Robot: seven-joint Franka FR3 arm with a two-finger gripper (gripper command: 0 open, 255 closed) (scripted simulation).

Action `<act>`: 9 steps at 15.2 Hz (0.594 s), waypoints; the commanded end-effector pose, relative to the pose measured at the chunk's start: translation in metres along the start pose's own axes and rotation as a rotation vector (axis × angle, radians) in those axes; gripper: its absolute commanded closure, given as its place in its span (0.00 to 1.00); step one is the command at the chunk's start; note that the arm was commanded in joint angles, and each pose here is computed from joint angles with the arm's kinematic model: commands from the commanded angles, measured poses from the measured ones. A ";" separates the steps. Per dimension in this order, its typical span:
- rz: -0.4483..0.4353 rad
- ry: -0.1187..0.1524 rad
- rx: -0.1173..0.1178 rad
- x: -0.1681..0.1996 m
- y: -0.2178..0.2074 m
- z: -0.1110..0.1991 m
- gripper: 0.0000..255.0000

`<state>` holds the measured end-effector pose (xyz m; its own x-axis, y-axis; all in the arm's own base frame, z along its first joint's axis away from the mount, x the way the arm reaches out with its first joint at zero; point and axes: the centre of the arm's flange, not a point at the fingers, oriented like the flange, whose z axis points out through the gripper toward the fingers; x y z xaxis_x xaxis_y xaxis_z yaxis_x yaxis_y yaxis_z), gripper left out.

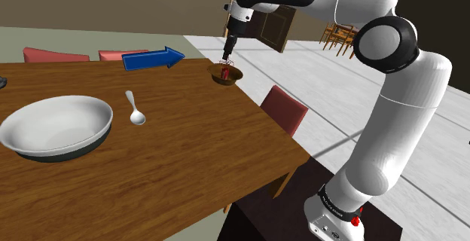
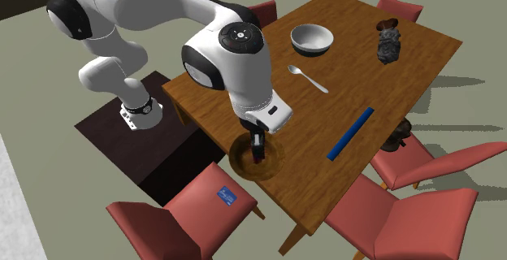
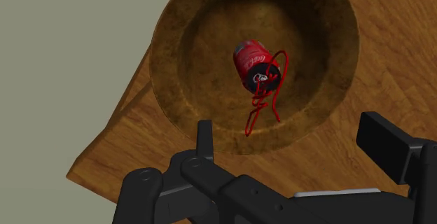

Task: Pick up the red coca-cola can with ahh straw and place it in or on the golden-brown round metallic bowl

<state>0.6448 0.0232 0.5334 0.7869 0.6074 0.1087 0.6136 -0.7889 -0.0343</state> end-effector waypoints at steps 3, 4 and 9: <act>0.000 0.000 0.000 0.000 0.000 -0.040 0.00; 0.000 0.000 0.000 0.000 0.000 -0.050 0.00; 0.000 0.000 0.000 0.000 0.000 -0.050 0.00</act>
<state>0.6415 0.0186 0.5829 0.7869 0.6073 0.1090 0.6136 -0.7889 -0.0342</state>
